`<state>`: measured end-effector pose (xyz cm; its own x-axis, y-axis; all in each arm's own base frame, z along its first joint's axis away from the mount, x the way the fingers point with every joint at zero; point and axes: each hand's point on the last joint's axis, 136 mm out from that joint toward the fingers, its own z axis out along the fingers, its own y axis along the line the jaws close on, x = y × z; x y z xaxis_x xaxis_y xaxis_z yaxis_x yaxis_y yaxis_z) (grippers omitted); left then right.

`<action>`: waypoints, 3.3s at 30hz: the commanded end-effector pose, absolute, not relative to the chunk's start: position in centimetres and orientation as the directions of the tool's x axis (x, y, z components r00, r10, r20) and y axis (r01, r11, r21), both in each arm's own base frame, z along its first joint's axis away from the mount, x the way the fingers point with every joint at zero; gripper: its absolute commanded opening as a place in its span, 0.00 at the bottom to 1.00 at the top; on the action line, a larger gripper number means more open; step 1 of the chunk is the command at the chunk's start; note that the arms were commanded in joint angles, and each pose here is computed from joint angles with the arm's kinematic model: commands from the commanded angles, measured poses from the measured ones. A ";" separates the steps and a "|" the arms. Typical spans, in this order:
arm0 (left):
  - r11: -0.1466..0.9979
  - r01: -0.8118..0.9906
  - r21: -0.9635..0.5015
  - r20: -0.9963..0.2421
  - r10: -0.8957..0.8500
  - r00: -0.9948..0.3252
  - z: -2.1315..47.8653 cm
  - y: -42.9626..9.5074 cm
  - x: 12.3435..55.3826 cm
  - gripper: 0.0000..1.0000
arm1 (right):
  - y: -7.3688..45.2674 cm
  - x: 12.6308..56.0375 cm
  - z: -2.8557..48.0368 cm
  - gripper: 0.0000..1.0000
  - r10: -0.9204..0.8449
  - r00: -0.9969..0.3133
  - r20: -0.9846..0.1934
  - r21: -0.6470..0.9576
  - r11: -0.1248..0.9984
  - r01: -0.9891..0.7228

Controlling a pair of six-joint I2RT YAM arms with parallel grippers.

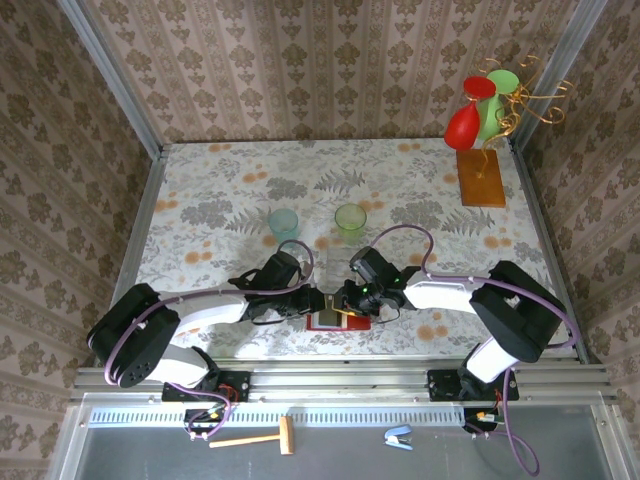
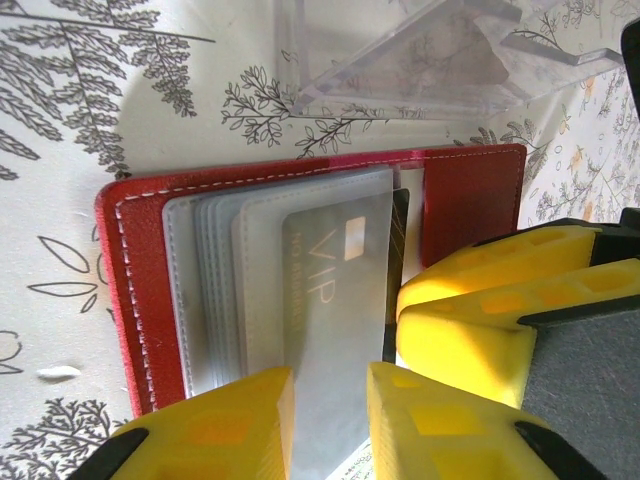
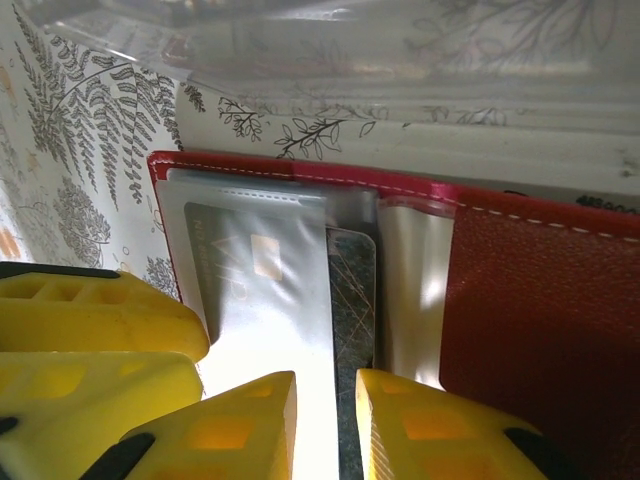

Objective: Take the credit cards out of the card holder

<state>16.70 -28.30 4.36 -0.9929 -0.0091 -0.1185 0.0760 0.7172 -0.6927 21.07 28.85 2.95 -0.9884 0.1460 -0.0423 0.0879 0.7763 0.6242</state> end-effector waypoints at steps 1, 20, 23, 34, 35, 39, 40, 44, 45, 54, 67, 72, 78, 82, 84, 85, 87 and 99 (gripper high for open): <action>0.738 0.040 -0.674 -0.089 -0.028 -0.996 3.3 -27.6 16.5 0.26 | 28.1 21.2 3.2 0.23 0.142 -0.988 -0.064 0.587 0.806 0.078; 0.709 0.065 -0.702 -0.120 -0.028 -0.992 5.3 -28.4 16.8 0.25 | 29.0 21.4 5.0 0.21 0.116 -0.988 -0.101 0.641 0.767 0.024; 0.709 0.060 -0.702 -0.111 -0.026 -0.994 4.8 -28.5 16.7 0.26 | 29.5 21.3 4.5 0.21 0.107 -0.991 -0.076 0.653 0.757 0.031; 0.749 0.035 -0.662 -0.086 -0.029 -0.996 3.0 -27.5 16.1 0.26 | 28.7 20.9 2.6 0.22 0.109 -0.993 -0.042 0.604 0.794 0.062; 0.752 0.035 -0.658 -0.085 -0.028 -0.996 2.9 -27.4 16.1 0.25 | 28.6 20.9 2.6 0.22 0.110 -0.993 -0.044 0.598 0.799 0.062; 0.757 0.032 -0.652 -0.076 -0.023 -0.997 2.6 -27.3 15.9 0.26 | 27.9 20.9 2.7 0.22 0.116 -0.991 -0.061 0.575 0.816 0.060; 0.758 0.034 -0.652 -0.076 -0.021 -0.997 2.6 -27.3 15.8 0.26 | 27.8 21.0 2.8 0.22 0.116 -0.991 -0.069 0.566 0.822 0.057; 0.759 0.034 -0.650 -0.075 -0.019 -0.997 2.6 -27.3 15.8 0.26 | 27.4 21.1 3.1 0.23 0.115 -0.990 -0.085 0.554 0.831 0.049; 0.758 0.035 -0.651 -0.076 -0.019 -0.997 2.7 -27.3 15.9 0.26 | 27.5 21.1 3.3 0.23 0.114 -0.989 -0.090 0.558 0.829 0.044; 0.736 0.067 -0.673 -0.112 -0.011 -0.994 4.6 -28.1 16.4 0.26 | 28.1 21.7 5.8 0.23 0.121 -0.981 -0.154 0.630 0.777 -0.003; 0.722 0.105 -0.684 -0.121 0.030 -0.992 5.4 -29.8 16.1 0.22 | 27.1 21.3 4.8 0.24 0.135 -0.987 -0.088 0.659 0.750 0.044; 0.735 0.095 -0.672 -0.102 0.035 -0.994 4.2 -29.5 15.8 0.21 | 27.0 21.1 3.9 0.25 0.133 -0.989 -0.061 0.655 0.753 0.061; 0.752 0.079 -0.655 -0.076 0.039 -0.996 2.9 -29.0 15.2 0.20 | 27.2 21.1 3.3 0.27 0.130 -0.991 -0.041 0.656 0.751 0.071; 0.761 0.068 -0.645 -0.063 0.036 -0.997 2.4 -28.5 15.0 0.20 | 27.0 20.9 2.6 0.27 0.130 -0.991 -0.021 0.649 0.756 0.086; 0.765 0.066 -0.640 -0.060 0.035 -0.998 2.2 -28.4 14.9 0.20 | 27.0 20.7 2.4 0.27 0.130 -0.991 -0.013 0.650 0.754 0.091; 0.768 0.064 -0.638 -0.059 0.034 -0.998 2.2 -28.3 14.9 0.19 | 27.1 20.7 2.4 0.27 0.129 -0.992 -0.011 0.651 0.753 0.091; 0.771 0.061 -0.634 -0.056 0.032 -0.998 2.0 -28.2 14.9 0.19 | 27.1 20.7 2.3 0.27 0.130 -0.992 -0.006 0.653 0.752 0.094; 0.783 0.049 -0.620 -0.042 0.028 -0.999 1.6 -27.9 14.7 0.18 | 27.1 20.4 1.8 0.27 0.119 -0.993 0.026 0.656 0.747 0.107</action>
